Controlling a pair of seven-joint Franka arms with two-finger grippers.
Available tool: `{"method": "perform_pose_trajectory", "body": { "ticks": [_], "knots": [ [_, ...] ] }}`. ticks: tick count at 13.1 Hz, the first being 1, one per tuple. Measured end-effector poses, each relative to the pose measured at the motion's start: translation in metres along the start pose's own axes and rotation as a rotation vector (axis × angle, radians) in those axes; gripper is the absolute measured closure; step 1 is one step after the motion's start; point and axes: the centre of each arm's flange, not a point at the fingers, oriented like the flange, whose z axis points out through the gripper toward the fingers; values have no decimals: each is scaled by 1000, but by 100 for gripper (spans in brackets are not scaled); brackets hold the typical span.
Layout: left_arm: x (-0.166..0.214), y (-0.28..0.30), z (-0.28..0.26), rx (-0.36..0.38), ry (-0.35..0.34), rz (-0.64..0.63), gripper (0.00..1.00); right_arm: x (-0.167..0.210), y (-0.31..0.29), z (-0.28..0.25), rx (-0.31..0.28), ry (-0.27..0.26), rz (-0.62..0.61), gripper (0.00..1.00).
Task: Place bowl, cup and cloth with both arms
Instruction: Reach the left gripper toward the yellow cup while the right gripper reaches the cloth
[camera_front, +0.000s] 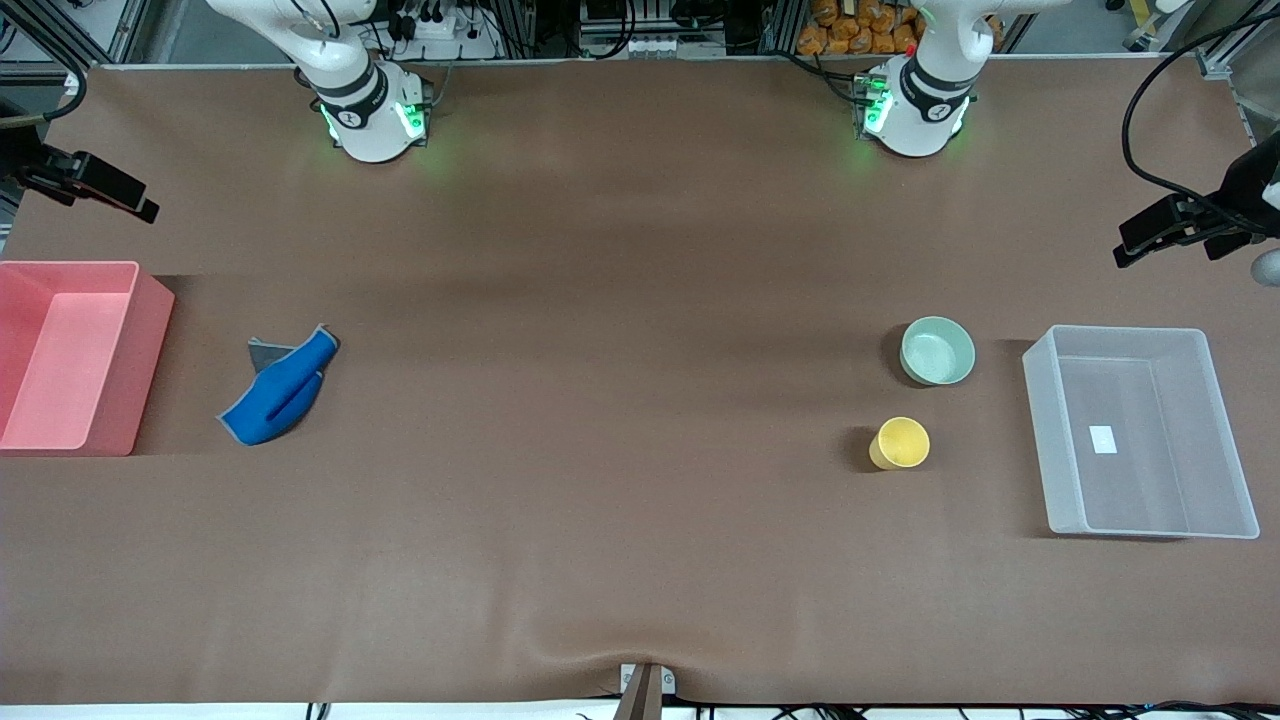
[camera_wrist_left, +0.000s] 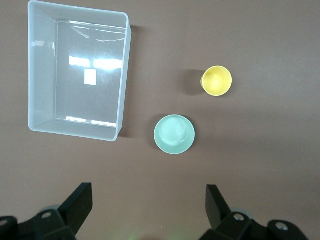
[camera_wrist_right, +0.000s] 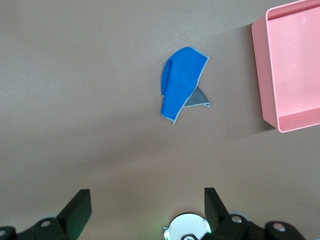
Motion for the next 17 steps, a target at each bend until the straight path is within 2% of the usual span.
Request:
{"method": "perform_pose_trajectory", "body": {
  "ticks": [5,7,9,12,17],
  "knots": [
    [2,2,5,-24,-13,-1,0,0,1,0,0,-1,4,0],
    [14,2,21,-50,-26,-8,0,0,1,0,0,-1,5,0],
    [39,0,47,-77,-10,-24,0,1,2,1,0,-2,9,0],
    [79,0,107,-80,-16,-37,0,2,2,3,-2,-9,8,0],
    [121,16,191,-83,-6,-63,0,13,-6,29,-32,-87,-1,0]
  ]
}}
